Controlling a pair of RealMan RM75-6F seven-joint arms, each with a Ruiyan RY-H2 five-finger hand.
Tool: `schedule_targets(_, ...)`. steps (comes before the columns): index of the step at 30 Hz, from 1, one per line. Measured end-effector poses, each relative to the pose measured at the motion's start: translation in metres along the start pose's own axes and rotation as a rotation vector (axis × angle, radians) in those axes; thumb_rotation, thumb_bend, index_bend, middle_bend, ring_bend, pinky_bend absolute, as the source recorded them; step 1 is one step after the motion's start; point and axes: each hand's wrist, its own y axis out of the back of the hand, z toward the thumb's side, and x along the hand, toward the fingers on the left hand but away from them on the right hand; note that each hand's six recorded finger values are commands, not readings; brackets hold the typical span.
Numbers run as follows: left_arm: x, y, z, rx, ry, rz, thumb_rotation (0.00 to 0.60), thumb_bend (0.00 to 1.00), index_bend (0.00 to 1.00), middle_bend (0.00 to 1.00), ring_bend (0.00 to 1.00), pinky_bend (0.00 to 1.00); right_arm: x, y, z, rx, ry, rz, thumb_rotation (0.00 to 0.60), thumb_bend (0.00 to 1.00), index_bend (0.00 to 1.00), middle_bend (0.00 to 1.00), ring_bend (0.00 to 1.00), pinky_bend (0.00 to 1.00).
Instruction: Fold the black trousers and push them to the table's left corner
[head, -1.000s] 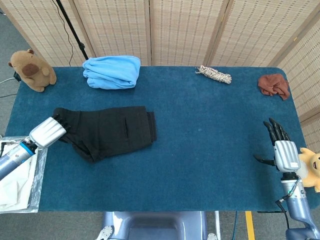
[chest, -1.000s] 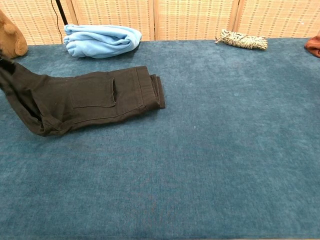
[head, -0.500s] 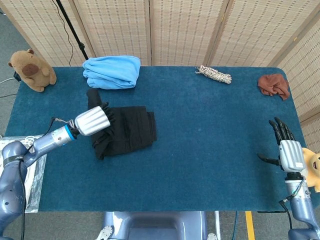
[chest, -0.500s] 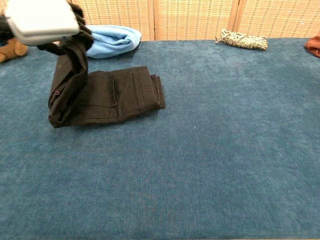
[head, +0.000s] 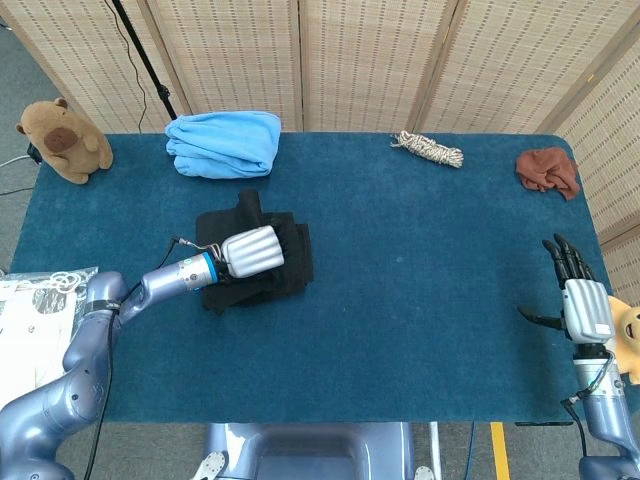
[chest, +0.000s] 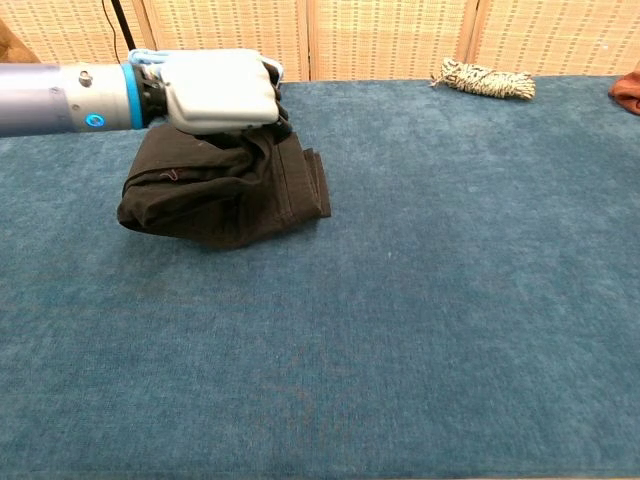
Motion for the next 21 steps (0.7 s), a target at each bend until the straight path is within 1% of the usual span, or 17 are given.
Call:
schedule_targets(11, 0.021, -0.007, 0.017, 0.022, -0.039, -0.060, 0.600, 0.62, 0.71, 0.59, 0.55, 0.41, -0.002, 0.000, -0.007, -0.004, -0.019, 0.007, 0.600, 0.00, 0.01, 0.00, 0.00, 0.15)
schedule_targets(14, 0.025, -0.010, 0.022, 0.018, -0.038, -0.073, 0.600, 0.61, 0.66, 0.54, 0.50, 0.41, -0.002, 0.000, -0.008, -0.005, -0.020, 0.007, 0.600, 0.00, 0.01, 0.00, 0.00, 0.15)
schedule_targets(17, 0.028, -0.013, 0.025, 0.011, -0.029, -0.088, 0.600, 0.56, 0.53, 0.40, 0.38, 0.39, -0.002, 0.000, -0.008, -0.005, -0.022, 0.008, 0.600, 0.00, 0.01, 0.00, 0.00, 0.15)
schedule_targets(19, 0.030, -0.014, 0.027, 0.003, -0.017, -0.092, 0.600, 0.51, 0.38, 0.26, 0.26, 0.33, -0.002, -0.001, -0.008, -0.006, -0.022, 0.009, 0.600, 0.00, 0.01, 0.00, 0.00, 0.15)
schedule_targets(20, 0.031, -0.015, 0.027, 0.001, -0.011, -0.094, 0.600, 0.50, 0.33, 0.21, 0.23, 0.31, -0.002, 0.000, -0.008, -0.006, -0.022, 0.009, 0.600, 0.00, 0.01, 0.00, 0.00, 0.15)
schedule_targets(21, 0.032, -0.015, 0.027, -0.002, -0.002, -0.097, 0.600, 0.47, 0.25, 0.15, 0.18, 0.29, -0.002, 0.000, -0.008, -0.005, -0.021, 0.008, 0.600, 0.00, 0.01, 0.00, 0.00, 0.15)
